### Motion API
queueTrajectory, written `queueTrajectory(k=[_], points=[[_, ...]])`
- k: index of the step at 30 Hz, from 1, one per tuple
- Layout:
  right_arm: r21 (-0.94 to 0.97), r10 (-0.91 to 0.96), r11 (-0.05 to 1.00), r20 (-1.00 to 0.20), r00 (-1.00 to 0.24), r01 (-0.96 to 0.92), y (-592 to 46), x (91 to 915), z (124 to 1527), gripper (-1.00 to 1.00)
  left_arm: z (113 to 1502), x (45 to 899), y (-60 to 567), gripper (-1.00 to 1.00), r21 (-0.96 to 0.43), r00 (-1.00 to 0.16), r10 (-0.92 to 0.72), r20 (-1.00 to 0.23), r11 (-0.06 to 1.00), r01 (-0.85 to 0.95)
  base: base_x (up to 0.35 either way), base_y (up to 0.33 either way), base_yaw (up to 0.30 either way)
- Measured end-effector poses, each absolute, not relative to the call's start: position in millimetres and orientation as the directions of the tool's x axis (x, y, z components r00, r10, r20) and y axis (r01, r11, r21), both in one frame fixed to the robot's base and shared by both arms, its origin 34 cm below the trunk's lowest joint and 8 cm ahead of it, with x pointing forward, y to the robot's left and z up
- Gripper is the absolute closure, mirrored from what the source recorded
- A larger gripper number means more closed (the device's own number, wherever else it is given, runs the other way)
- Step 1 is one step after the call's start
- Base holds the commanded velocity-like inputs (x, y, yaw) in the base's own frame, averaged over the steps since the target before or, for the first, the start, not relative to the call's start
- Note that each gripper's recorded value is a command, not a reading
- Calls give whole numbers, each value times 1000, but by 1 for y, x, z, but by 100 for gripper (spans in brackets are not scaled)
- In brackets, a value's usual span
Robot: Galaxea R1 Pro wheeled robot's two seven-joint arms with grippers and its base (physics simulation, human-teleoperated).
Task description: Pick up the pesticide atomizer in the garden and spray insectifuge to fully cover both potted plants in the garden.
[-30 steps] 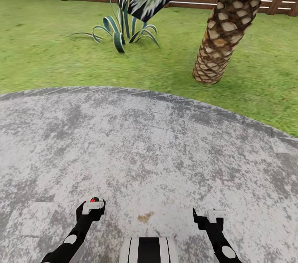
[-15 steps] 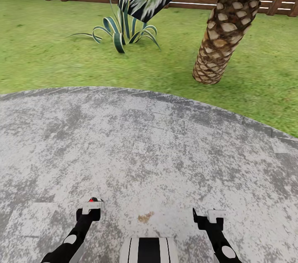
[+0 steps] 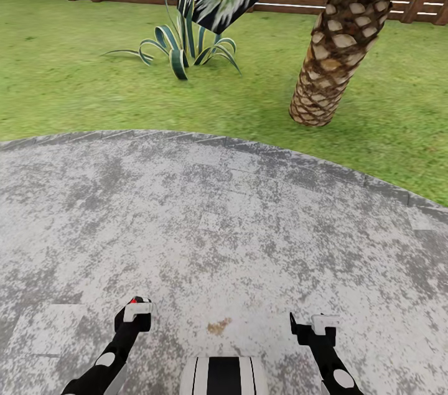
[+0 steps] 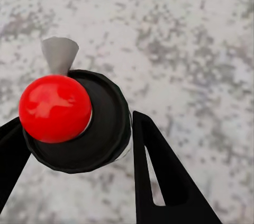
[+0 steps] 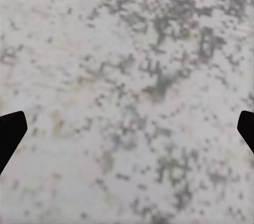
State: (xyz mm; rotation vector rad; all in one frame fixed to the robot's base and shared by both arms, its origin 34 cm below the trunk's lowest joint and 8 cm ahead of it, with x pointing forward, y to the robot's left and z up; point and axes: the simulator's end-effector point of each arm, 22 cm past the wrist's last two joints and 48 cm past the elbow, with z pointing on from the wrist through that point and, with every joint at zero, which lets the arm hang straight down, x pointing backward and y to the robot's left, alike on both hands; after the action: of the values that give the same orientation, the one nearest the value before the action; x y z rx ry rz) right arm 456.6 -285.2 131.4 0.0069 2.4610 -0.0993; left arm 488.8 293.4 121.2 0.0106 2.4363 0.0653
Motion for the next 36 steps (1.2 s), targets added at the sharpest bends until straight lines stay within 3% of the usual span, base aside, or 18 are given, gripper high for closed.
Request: queueTrajectory(k=[36], points=[[-65, -21, 997, -712, -702, 35, -284, 496, 179, -100, 166, 512, 300, 100, 59, -705, 31, -709, 998, -15, 0, 0, 0]])
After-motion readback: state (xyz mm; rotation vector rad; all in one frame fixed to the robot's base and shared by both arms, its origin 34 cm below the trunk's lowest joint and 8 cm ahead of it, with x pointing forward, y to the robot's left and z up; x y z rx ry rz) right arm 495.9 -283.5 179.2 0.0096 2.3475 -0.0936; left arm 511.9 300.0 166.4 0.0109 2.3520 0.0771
